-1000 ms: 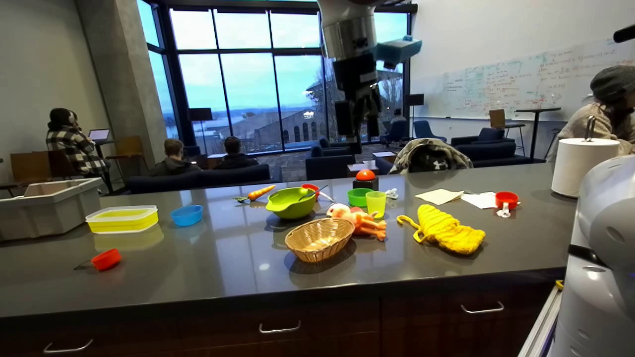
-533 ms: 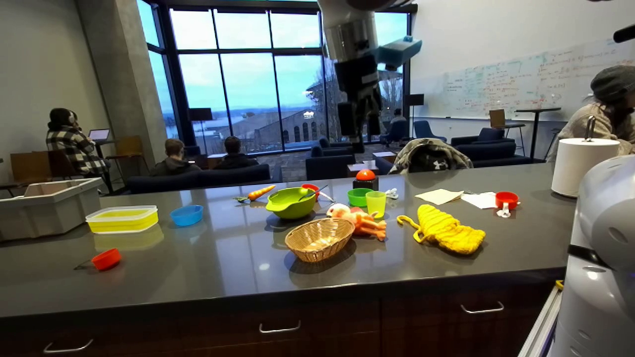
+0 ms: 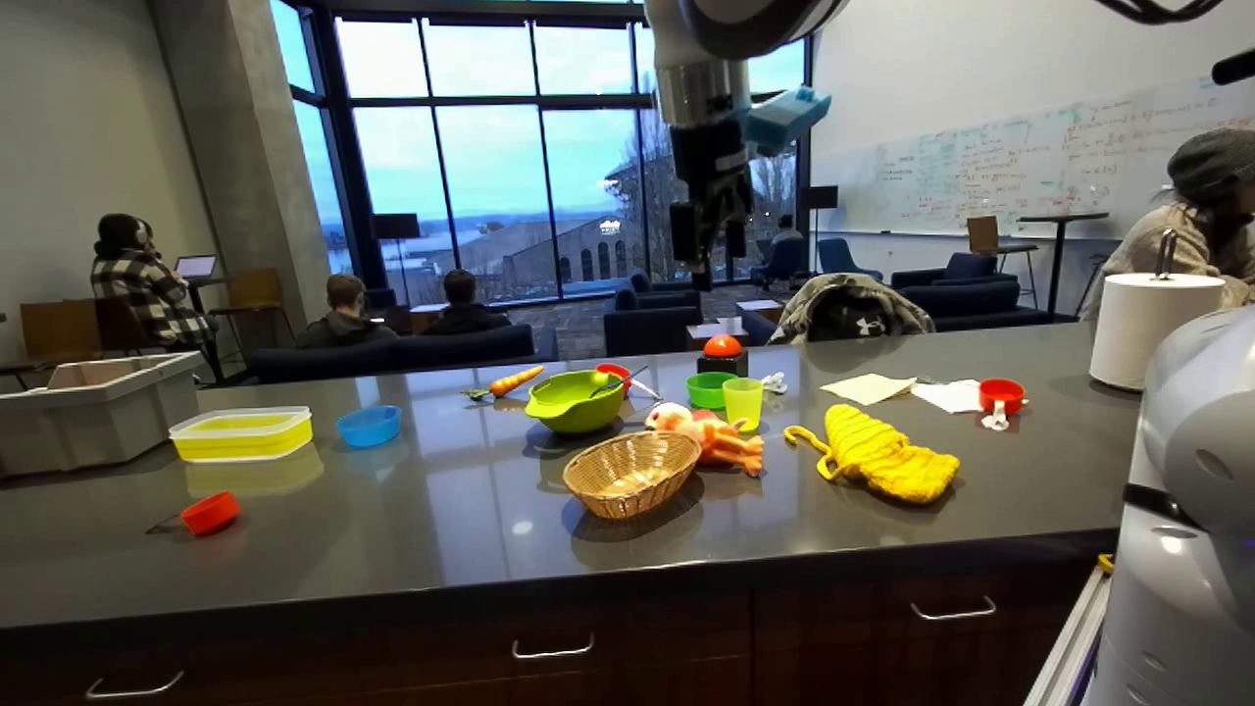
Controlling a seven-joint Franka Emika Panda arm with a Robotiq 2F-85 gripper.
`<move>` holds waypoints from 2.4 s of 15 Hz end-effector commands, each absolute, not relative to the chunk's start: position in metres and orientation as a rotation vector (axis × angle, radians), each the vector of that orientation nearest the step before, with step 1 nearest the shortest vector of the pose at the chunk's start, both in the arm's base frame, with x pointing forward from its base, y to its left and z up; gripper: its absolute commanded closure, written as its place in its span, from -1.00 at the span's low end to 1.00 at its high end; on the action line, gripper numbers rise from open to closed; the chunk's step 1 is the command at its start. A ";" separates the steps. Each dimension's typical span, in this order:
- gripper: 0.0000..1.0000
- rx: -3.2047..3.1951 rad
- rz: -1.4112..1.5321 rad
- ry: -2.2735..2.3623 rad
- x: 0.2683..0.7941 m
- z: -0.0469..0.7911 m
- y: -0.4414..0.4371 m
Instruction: Put the white object into the green bowl
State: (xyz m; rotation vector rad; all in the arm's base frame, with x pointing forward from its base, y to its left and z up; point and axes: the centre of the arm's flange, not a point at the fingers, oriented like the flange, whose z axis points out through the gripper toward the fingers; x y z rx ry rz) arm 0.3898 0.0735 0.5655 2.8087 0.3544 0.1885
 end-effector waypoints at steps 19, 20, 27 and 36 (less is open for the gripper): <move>-1.00 2.942 0.049 -0.035 0.445 0.421 -0.087; -1.00 2.942 0.049 -0.032 0.446 0.421 -0.086; -1.00 2.878 0.132 -0.010 0.482 0.447 -0.044; -1.00 2.769 0.194 -0.270 0.545 0.454 -0.112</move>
